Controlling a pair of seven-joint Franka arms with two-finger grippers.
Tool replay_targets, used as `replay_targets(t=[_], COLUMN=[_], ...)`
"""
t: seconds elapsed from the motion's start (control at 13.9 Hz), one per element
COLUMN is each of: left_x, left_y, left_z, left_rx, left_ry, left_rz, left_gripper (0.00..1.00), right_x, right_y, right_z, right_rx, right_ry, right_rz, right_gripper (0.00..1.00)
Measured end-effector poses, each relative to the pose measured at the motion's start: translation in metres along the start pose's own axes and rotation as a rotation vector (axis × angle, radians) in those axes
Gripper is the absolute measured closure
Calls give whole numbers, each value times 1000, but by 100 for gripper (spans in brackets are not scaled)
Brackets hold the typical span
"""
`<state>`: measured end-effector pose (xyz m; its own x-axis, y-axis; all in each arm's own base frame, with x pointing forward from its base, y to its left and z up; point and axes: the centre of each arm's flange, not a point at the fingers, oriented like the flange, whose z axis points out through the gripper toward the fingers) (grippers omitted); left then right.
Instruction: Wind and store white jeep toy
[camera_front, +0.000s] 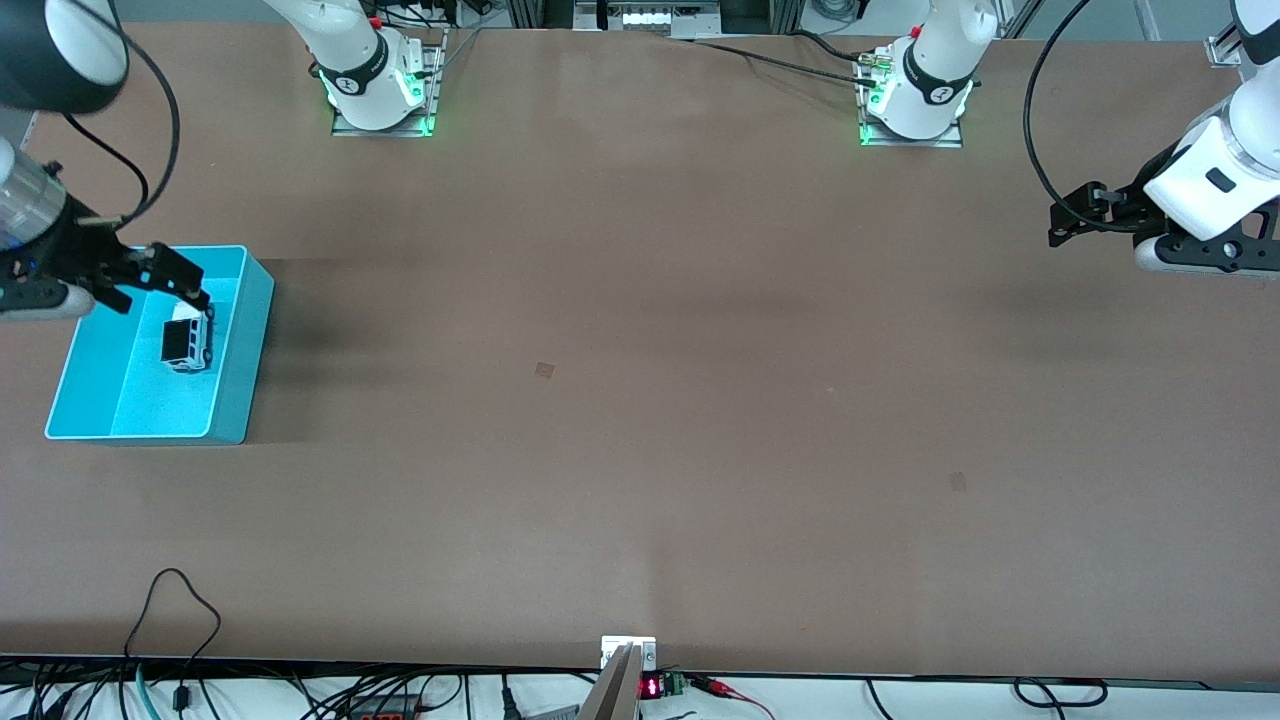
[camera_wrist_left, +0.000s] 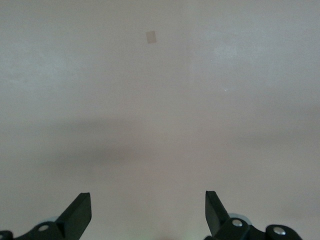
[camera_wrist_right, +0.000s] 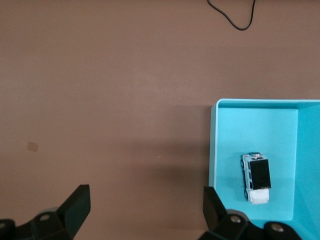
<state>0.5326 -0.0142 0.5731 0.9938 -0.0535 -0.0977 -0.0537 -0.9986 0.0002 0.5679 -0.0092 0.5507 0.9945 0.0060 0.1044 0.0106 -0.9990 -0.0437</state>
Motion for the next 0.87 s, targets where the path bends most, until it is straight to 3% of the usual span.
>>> replay_targets(t=[0.36,0.87], left_x=[0,0], left_y=[-3,-3], left_z=[0,-1], left_rx=[27,28], left_ry=[0,0], left_rz=[31,39], left_gripper=[0,0], right_x=[-9,-9], right_y=[-26,-44], right_z=[-57,-72], right_rx=[4,-10], right_ry=[-19,-12], right_rz=[31,56], right_gripper=[0,0])
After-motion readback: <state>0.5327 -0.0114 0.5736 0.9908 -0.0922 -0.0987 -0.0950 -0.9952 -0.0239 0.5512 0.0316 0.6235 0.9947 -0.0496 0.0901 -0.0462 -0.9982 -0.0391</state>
